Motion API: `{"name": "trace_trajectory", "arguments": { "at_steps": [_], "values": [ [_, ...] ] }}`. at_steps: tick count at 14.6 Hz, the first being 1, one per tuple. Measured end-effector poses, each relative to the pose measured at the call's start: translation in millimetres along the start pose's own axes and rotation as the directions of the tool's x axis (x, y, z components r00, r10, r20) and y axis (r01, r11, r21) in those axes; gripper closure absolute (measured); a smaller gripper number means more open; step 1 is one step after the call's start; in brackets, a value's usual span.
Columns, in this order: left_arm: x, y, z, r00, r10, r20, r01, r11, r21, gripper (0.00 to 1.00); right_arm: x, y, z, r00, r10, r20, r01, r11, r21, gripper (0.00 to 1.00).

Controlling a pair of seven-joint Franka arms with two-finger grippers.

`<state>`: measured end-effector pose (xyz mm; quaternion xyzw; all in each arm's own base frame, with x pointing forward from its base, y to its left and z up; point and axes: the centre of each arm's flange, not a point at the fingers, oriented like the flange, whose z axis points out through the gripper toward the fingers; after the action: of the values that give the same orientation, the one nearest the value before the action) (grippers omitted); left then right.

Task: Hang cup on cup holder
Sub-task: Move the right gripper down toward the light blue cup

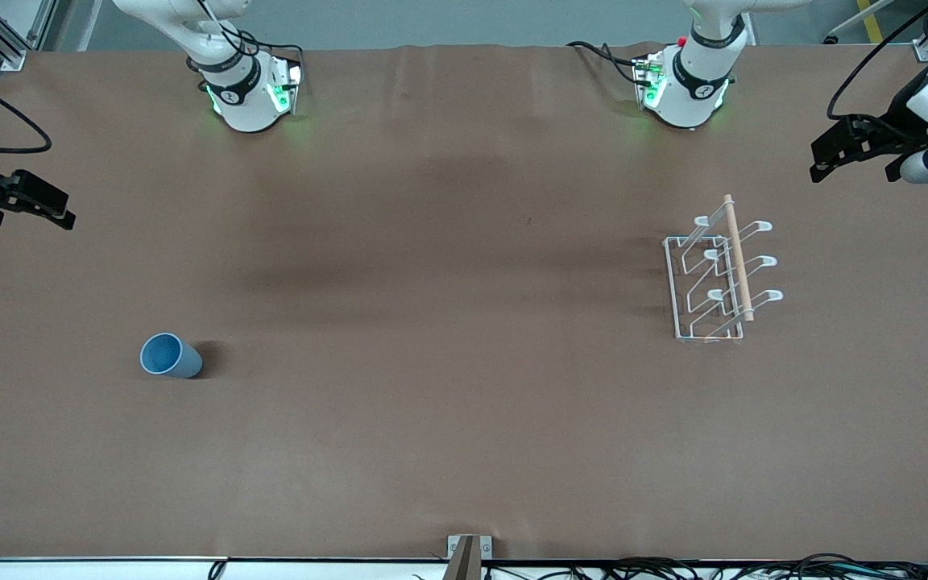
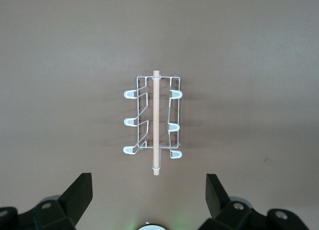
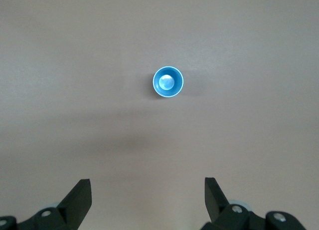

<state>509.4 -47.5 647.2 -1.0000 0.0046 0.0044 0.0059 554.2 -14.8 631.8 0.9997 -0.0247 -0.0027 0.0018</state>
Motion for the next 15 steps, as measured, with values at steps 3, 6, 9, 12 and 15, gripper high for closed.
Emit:
{"name": "trace_trajectory", "arguments": {
  "at_steps": [3, 6, 9, 12, 15],
  "values": [
    [1, -3, 0, 1.0, -0.005, -0.001, 0.005, 1.0, 0.0, 0.0, 0, 0, 0, 1.0, 0.0, 0.0, 0.0, 1.0, 0.0, 0.0],
    [3, -4, -5, 1.0, -0.004, -0.012, 0.005, 1.0, 0.007, 0.0, 1, 0, 1, 1.0, 0.0, 0.002, 0.0, 1.0, 0.0, 0.0],
    [6, 0, -5, 1.0, 0.011, -0.013, -0.01, 1.0, 0.011, 0.0, 2, 0, 3, 1.0, 0.0, 0.004, 0.0, 1.0, 0.0, 0.0],
    [9, 8, 0, 1.0, 0.027, -0.003, -0.027, 1.0, 0.012, 0.0, 8, 1, 9, 1.0, 0.001, -0.008, -0.001, 1.0, 0.0, 0.0],
    [10, 9, 1, 1.0, 0.03, -0.001, -0.03, 0.999, 0.012, 0.0, 32, 4, 38, 1.0, 0.009, -0.024, -0.009, 1.0, 0.0, 0.0]
  ]
}}
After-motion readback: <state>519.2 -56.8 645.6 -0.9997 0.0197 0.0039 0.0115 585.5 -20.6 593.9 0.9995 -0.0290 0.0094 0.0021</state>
